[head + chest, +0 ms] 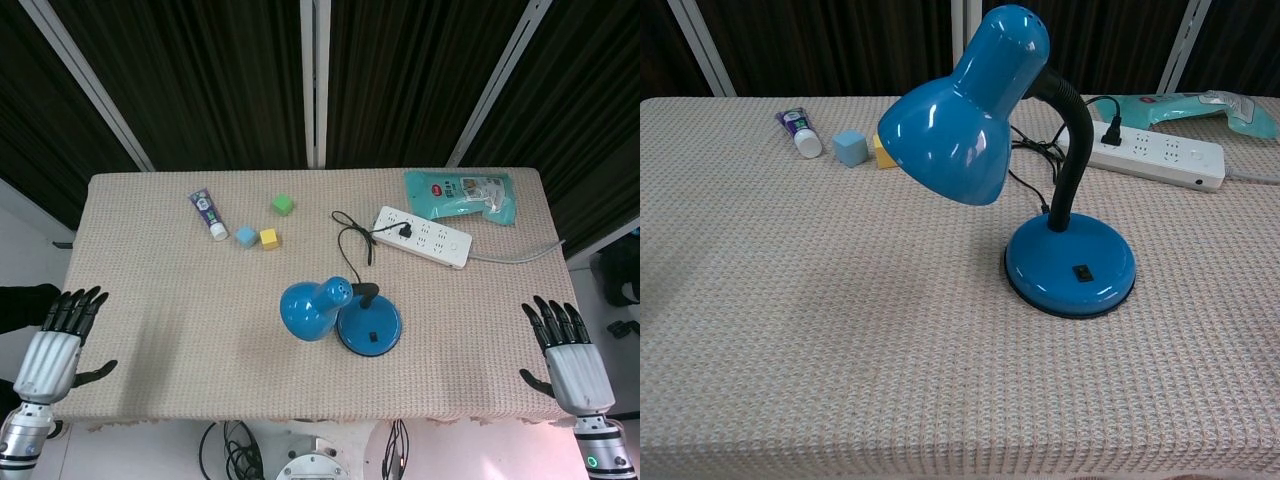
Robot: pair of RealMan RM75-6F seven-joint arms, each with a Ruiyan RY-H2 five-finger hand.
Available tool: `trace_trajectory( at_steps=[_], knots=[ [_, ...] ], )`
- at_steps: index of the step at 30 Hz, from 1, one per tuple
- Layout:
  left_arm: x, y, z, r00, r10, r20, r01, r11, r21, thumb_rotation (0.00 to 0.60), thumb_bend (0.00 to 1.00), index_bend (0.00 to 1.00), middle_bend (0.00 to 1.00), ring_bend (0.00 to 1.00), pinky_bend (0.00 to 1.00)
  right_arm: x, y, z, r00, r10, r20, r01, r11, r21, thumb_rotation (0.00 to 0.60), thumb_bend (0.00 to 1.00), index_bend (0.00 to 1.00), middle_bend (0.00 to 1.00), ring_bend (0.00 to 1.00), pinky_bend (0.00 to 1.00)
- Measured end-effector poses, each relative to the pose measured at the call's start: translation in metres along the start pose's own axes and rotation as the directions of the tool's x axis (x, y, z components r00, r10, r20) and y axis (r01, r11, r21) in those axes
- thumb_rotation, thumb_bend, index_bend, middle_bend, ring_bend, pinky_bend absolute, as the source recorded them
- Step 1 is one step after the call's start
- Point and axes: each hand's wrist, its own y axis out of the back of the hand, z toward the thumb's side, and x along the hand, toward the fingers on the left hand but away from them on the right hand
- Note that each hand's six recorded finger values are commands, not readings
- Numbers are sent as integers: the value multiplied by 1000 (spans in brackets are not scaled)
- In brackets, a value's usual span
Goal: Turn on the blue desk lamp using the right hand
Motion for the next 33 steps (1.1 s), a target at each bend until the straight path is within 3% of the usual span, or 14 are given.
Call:
trace_trajectory(
  at_steps=[6, 12, 16, 18, 23, 27, 33],
  knots=[
    [0, 1, 1, 1000, 5, -1, -5, 1000, -3, 600, 28, 9, 21, 0, 0, -3, 0, 9, 1000, 5, -30, -5, 1000, -3, 600, 153, 0, 0, 0, 0],
    [2, -2, 1, 1000, -5, 3, 5, 1000, 1, 600, 28, 9, 21, 0, 0, -8, -4, 25, 996, 37, -83, -38, 999, -17, 600, 153, 0, 29, 12, 15],
    [2, -1, 0, 1000, -3, 0, 3, 1000, -3, 600, 28, 9, 21, 0, 0, -14, -12, 42, 988, 78, -135, -82, 996, -30, 600, 113, 0, 254, 239, 280],
    [2, -2, -1, 1000, -5, 0, 5, 1000, -3, 600, 29, 9, 21, 0, 0, -19, -18, 56, 979, 106, -175, -114, 993, -34, 600, 80, 0, 448, 415, 458],
    [1, -1, -2, 1000, -3, -2, 3, 1000, -5, 600, 28, 9, 21, 0, 0, -30, -37, 99, 943, 177, -282, -192, 981, -27, 600, 66, 0, 706, 672, 695],
    [1, -1, -3, 1000, -3, -4, 3, 1000, -6, 600, 28, 9, 21, 0, 0, -36, -51, 133, 912, 217, -349, -237, 971, -15, 600, 66, 0, 809, 746, 781],
    [2, -3, -4, 1000, -10, -2, 10, 1000, -7, 600, 28, 9, 21, 0, 0, -47, -69, 170, 879, 263, -397, -298, 954, -27, 600, 75, 0, 847, 774, 800]
  ],
)
